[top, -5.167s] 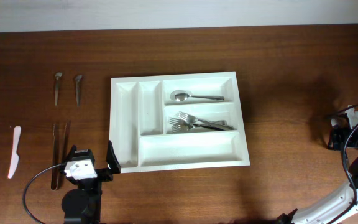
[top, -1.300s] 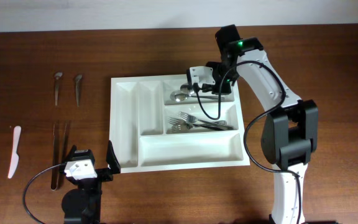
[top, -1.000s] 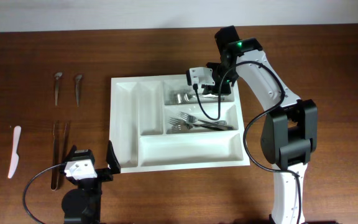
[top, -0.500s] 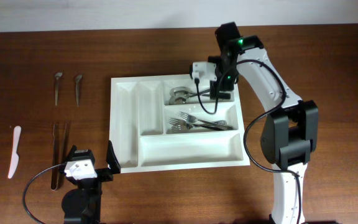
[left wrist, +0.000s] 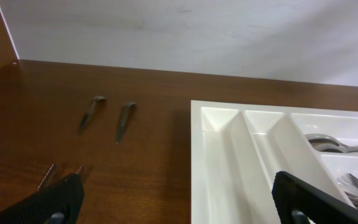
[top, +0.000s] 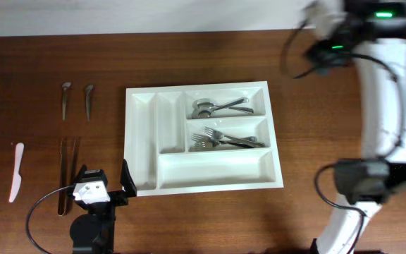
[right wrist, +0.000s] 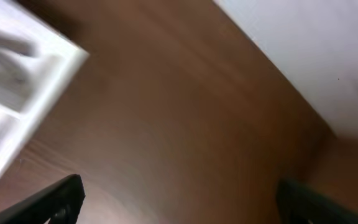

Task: Pack container
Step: 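Open the right gripper and withdraw it to the right, then move the left gripper over the metal tongs at the left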

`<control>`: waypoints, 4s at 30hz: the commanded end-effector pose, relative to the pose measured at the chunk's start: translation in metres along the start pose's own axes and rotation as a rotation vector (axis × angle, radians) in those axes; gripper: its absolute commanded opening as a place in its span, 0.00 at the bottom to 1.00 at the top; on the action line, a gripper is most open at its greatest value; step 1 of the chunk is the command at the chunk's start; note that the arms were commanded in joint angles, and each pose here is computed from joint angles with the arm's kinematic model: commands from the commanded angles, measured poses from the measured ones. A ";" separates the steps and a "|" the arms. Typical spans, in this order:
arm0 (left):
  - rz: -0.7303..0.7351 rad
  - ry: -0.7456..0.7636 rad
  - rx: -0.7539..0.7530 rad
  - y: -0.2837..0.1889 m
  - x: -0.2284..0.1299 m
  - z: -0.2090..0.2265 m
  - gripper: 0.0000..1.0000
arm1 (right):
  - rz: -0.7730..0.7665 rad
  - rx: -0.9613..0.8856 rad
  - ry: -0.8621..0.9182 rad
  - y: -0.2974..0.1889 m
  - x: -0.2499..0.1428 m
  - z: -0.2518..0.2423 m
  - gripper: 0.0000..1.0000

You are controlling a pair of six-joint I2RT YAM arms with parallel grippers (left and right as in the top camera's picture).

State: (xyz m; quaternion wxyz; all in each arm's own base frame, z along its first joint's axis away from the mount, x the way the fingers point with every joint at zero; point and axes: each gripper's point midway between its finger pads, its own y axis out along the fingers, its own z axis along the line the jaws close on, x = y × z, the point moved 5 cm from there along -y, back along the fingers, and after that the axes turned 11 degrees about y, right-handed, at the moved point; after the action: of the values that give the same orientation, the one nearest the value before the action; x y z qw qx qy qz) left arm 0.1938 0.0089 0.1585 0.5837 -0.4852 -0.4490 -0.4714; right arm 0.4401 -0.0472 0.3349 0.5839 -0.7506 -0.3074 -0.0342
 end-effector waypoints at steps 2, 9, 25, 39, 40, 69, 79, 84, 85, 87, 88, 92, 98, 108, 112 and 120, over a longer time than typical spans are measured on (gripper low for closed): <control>-0.002 -0.001 -0.014 0.000 -0.001 -0.002 0.99 | -0.003 -0.111 0.278 -0.054 -0.042 -0.045 0.99; -0.002 -0.002 -0.014 0.000 -0.001 -0.002 0.99 | 0.132 -0.142 0.605 -0.082 -0.114 -0.073 0.99; -0.002 -0.001 -0.014 0.000 -0.001 -0.002 0.99 | 0.396 0.135 0.838 0.006 -0.224 -0.084 0.99; -0.002 -0.002 -0.014 0.000 -0.001 -0.002 0.99 | 0.385 0.025 0.857 0.080 -0.252 -0.094 0.98; -0.002 -0.001 -0.014 0.000 -0.001 -0.002 0.99 | 0.377 0.021 0.858 0.081 -0.251 -0.095 0.99; -0.053 -0.005 -0.075 0.000 0.009 -0.009 0.99 | 0.354 0.042 0.861 0.082 -0.247 -0.094 0.99; 0.152 0.016 -0.005 -0.036 0.052 0.011 0.99 | 0.354 0.042 0.861 0.082 -0.247 -0.094 0.99; 0.305 0.046 0.060 -0.049 0.106 0.029 0.99 | 0.354 0.042 0.861 0.082 -0.247 -0.094 0.99; 0.340 0.059 0.061 -0.048 0.116 0.030 0.99 | 0.354 0.042 0.861 0.082 -0.247 -0.094 0.99; 0.449 0.116 0.040 -0.043 0.131 0.032 0.99 | 0.354 0.042 0.861 0.082 -0.247 -0.094 0.99; 0.523 0.142 0.038 -0.039 0.136 0.033 0.99 | 0.354 0.042 0.861 0.082 -0.247 -0.094 0.99; 0.841 0.224 0.059 -0.022 0.142 0.045 0.99 | 0.354 0.042 0.861 0.082 -0.247 -0.094 0.99; 1.081 0.351 -0.012 0.030 0.136 0.045 0.99 | 0.354 0.041 0.861 0.082 -0.247 -0.094 0.99; 1.254 0.292 -0.107 0.062 0.097 0.048 0.99 | 0.354 0.041 0.861 0.082 -0.247 -0.094 0.98; 1.108 0.208 -0.268 0.073 0.104 0.059 0.99 | 0.354 0.042 0.861 0.082 -0.247 -0.094 0.99; 1.143 0.082 -0.104 0.054 0.090 0.131 0.99 | 0.354 0.041 0.861 0.082 -0.247 -0.094 0.99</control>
State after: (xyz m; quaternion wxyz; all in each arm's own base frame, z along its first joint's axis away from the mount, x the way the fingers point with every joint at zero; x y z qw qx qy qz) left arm 0.2564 0.1255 0.2460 0.7440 -0.6588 -0.0566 -0.0960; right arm 0.3104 -0.2470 0.1930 0.6695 -0.7004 0.0914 -0.2298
